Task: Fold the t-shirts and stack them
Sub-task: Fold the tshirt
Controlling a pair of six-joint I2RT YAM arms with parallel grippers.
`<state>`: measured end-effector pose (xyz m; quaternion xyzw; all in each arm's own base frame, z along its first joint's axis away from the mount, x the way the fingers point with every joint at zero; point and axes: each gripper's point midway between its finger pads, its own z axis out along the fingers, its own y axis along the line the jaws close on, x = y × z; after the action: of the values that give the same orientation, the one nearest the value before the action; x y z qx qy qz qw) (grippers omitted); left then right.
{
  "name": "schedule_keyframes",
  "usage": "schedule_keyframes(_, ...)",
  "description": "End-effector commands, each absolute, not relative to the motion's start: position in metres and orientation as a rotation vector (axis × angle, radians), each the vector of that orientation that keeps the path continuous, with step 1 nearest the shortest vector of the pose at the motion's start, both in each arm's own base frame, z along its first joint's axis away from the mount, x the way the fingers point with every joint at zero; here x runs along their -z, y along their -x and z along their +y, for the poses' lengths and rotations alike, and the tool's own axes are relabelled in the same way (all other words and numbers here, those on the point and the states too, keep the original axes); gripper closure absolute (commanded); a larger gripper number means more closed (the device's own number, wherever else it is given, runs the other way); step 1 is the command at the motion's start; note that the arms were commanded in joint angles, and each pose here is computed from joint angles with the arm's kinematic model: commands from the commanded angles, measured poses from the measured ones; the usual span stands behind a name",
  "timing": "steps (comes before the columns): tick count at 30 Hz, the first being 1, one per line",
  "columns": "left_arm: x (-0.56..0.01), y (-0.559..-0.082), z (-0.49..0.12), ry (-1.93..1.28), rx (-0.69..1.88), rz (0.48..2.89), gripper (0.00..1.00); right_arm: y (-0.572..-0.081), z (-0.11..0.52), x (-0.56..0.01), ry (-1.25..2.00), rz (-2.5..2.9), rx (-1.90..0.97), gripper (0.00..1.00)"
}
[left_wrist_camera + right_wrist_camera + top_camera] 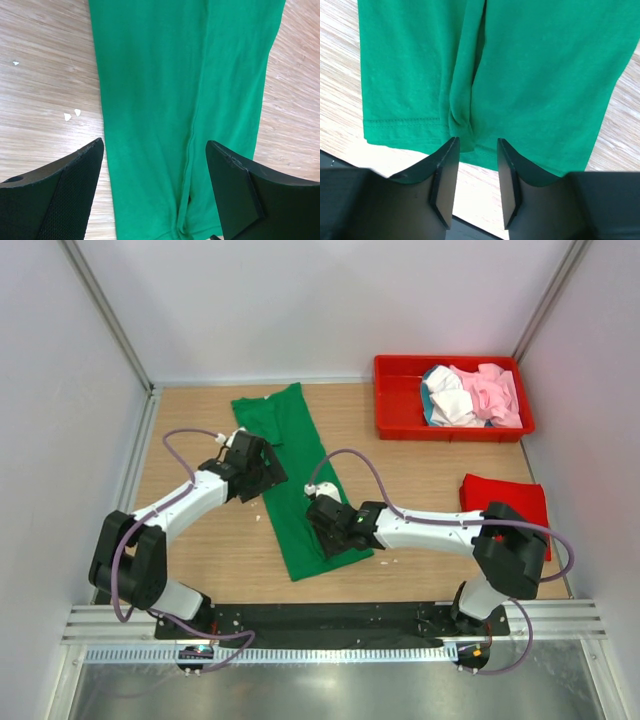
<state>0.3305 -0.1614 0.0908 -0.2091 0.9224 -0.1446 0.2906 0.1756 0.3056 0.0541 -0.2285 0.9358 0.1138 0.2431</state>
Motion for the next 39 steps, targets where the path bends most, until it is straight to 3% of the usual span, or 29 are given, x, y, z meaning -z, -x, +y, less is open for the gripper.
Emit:
schedule_keyframes(1,-0.105,-0.344,-0.168,0.597,0.446,2.371,0.16,-0.178,0.320,-0.059,0.618,2.528,-0.369,0.60)
schedule_keyframes(10,-0.093,-0.341,-0.169,0.587,0.434,2.398,0.17,-0.173,0.332,-0.061,0.606,2.535,-0.446,0.60)
schedule_keyframes(19,-0.091,-0.341,-0.169,0.576,0.428,2.403,0.17,-0.173,0.321,-0.041,0.634,2.584,-0.337,0.61)
schedule_keyframes(20,-0.091,-0.341,-0.169,0.575,0.429,2.404,0.17,-0.174,0.320,-0.041,0.631,2.582,-0.330,0.65)
schedule_keyframes(21,-0.092,-0.342,-0.169,0.575,0.430,2.403,0.17,-0.174,0.318,-0.041,0.625,2.586,-0.315,0.77)
schedule_keyframes(22,-0.092,-0.342,-0.169,0.573,0.430,2.403,0.17,-0.176,0.316,-0.044,0.613,2.579,-0.312,0.83)
schedule_keyframes(25,-0.092,-0.341,-0.170,0.572,0.433,2.404,0.17,-0.174,0.312,-0.056,0.575,2.562,-0.331,0.97)
schedule_keyframes(32,-0.081,-0.339,-0.166,0.587,0.407,2.418,0.17,-0.162,0.306,-0.070,0.410,2.554,-0.480,0.99)
schedule_keyframes(39,-0.080,-0.346,-0.174,0.551,0.429,2.427,0.17,-0.154,0.294,-0.045,0.298,2.609,-0.465,0.99)
